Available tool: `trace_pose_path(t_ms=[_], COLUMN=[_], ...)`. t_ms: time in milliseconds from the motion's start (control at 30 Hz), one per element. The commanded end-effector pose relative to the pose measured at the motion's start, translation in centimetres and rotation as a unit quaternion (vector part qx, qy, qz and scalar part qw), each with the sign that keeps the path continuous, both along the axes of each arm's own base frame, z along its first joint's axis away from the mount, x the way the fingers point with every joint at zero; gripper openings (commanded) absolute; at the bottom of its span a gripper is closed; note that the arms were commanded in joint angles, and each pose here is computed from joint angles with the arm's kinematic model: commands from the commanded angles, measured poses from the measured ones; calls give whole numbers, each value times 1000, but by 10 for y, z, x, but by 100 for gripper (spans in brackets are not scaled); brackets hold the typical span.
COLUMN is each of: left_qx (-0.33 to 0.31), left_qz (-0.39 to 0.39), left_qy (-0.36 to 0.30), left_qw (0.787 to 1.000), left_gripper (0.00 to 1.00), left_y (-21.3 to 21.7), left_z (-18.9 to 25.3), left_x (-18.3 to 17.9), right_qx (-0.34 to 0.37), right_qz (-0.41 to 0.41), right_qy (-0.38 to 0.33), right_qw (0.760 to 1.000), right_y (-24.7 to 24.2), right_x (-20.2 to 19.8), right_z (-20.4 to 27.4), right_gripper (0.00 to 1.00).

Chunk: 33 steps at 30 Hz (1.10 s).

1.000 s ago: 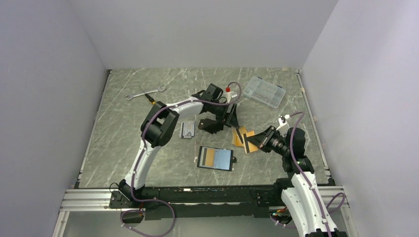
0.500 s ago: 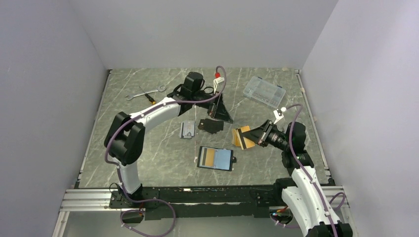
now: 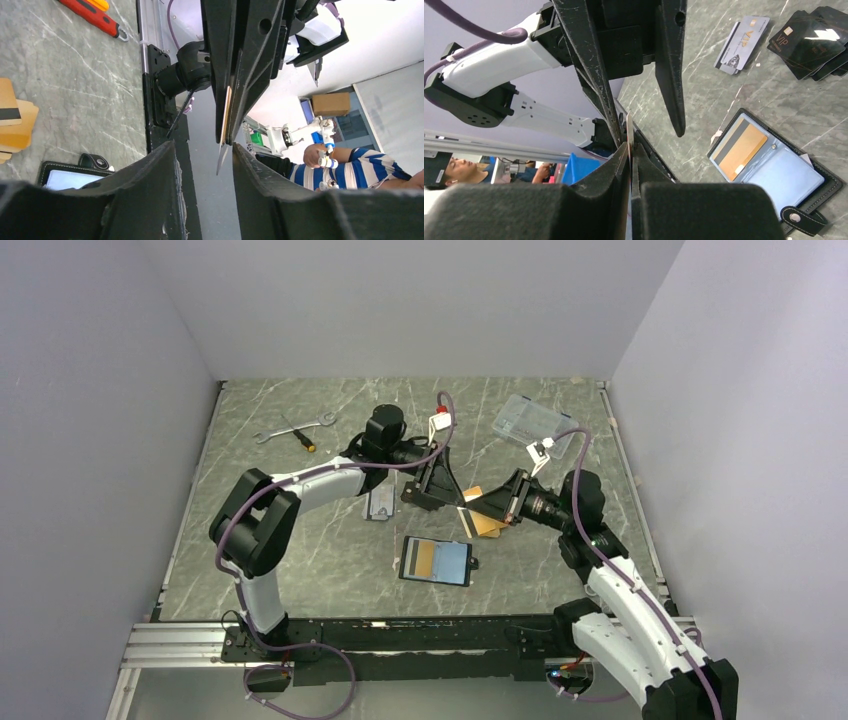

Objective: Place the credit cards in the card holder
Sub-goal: Adjust the credit card.

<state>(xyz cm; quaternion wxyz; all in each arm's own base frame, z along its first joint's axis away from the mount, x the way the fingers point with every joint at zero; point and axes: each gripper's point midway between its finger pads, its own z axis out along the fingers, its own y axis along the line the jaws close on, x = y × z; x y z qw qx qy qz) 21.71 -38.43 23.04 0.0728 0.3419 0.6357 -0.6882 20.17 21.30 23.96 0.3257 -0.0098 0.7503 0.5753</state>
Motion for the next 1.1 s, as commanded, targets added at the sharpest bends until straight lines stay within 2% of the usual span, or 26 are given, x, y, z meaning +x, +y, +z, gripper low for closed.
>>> trace_pose_path(t_ms=[0,167,233,333,367,533,700,767,933,1067], left_qx=[-50,-48,-47,-47,-48,-49,-45,-45,-44,-44], left_qz=[-27,-27,-26,-27,-27,-24,-19,-18,-20,-20], left_qy=[-56,-54,-56,-63,-68,-73,-72,-71,-68,-71], left_qw=[997,997,997,997,996,996,996,996,997,996], left_gripper=[47,33,23,2,0,0,0,0,0,0], left_y=[4,4,5,4,4,5,6,6,6,7], left_z=[37,36,36,38,39,43,43,43,43,43], left_x=[-9,-8,-7,-7,-6,-4,0,0,0,-1], right_qx=[-1,-10,-14,-22,-22,-33,-40,-38,-28,-24], right_qz=[0,-7,-7,-6,-7,-15,-20,-20,-12,-12], right_qy=[-36,-30,-27,-17,-16,5,-9,-14,-15,-12], right_qw=[999,999,1000,1000,1000,999,999,999,999,1000], right_y=[1,-1,-1,-1,-2,-6,-10,-9,-6,-6], right_x=[6,6,6,5,5,-1,-7,-6,-3,-4], right_z=[21,15,13,7,6,-7,0,6,15,15], right_gripper=[7,8,8,9,10,26,31,28,10,0])
